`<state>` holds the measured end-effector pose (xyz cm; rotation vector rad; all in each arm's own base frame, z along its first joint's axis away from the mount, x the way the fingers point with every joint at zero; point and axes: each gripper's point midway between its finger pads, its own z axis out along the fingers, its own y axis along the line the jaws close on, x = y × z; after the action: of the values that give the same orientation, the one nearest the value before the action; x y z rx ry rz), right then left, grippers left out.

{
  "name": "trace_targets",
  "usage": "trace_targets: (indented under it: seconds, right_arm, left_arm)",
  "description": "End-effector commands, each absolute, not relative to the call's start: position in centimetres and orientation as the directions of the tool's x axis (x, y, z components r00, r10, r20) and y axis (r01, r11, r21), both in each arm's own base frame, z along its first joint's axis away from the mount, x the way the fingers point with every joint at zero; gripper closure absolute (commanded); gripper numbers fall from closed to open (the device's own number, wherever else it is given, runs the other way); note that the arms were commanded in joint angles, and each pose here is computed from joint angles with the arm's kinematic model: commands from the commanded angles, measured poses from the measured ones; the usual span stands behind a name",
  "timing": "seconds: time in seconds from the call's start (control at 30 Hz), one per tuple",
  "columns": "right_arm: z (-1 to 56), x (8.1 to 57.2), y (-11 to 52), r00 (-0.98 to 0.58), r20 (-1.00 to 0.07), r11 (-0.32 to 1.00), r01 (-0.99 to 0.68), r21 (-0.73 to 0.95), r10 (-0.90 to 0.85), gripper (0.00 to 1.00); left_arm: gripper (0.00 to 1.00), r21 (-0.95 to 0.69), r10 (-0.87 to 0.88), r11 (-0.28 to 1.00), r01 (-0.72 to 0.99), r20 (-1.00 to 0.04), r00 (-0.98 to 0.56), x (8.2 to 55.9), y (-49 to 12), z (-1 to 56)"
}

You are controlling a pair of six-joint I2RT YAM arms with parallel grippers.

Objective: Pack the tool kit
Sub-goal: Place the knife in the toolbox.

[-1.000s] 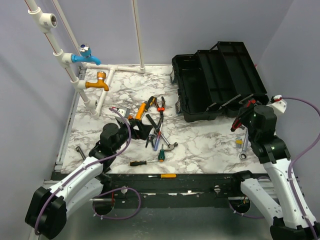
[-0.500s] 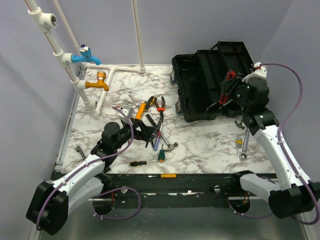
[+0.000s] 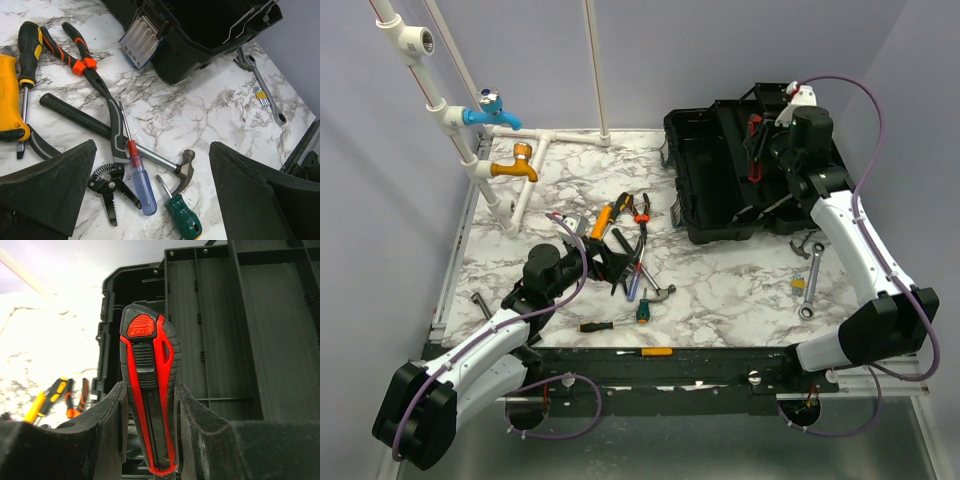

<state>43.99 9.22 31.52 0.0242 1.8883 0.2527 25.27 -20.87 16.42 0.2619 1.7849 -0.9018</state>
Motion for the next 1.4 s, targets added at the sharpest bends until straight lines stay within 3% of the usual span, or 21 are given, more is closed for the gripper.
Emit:
trace_targets:
  seconds: [0.0, 0.27, 0.73, 0.97, 1.0, 1.1, 1.27, 1.37]
  right_arm:
    - [31.1, 45.3, 7.5, -0.346, -0.938, 0.996, -0.091, -0.007, -0.038, 0.99]
    - [29.4, 48.6, 5.6, -0.362, -0.913, 0.982, -0.041, -0.186, -0.189, 0.99]
    - [24.6, 57.3, 8.1, -0.411, -0.896, 0.986, -0.074, -0.151, -0.168, 0.99]
    - [22.8, 58.8, 9.1, -0.432, -0.885, 0.984, -0.109, -0.139, -0.173, 0.98]
    - [22.5, 59.0, 9.0, -0.436, -0.884, 0.985, -0.103, -0.139, -0.170, 0.92]
    - [22.3, 59.3, 8.4, -0.455, -0.877, 0.988, -0.059, -0.145, -0.156, 0.38]
    - [24.4, 58.4, 7.5, -0.440, -0.891, 0.992, 0.002, -0.129, -0.115, 0.21]
    - [26.0, 57.0, 7.7, -0.432, -0.898, 0.996, 0.010, -0.090, -0.077, 0.19]
  left_arm:
    - [0.02, -0.434, -0.239, 0.658, 0.616, -0.896, -0.375, 25.3, -21.7, 18.1]
    - [0.02, -0.442, -0.236, 0.647, 0.622, -0.891, -0.388, 25.2, -22.0, 18.0]
    - [0.02, -0.427, -0.218, 0.663, 0.615, -0.896, -0.387, 25.6, -21.9, 17.8]
    - [0.02, -0.416, -0.212, 0.675, 0.609, -0.900, -0.381, 25.7, -21.8, 17.7]
    - [0.02, -0.415, -0.210, 0.675, 0.611, -0.901, -0.380, 25.7, -21.8, 17.8]
    - [0.02, -0.412, -0.208, 0.679, 0.608, -0.902, -0.379, 25.8, -21.8, 17.7]
    - [0.02, -0.415, -0.208, 0.678, 0.607, -0.900, -0.382, 25.8, -21.8, 17.7]
    - [0.02, -0.420, -0.207, 0.677, 0.605, -0.897, -0.390, 25.8, -21.9, 17.6]
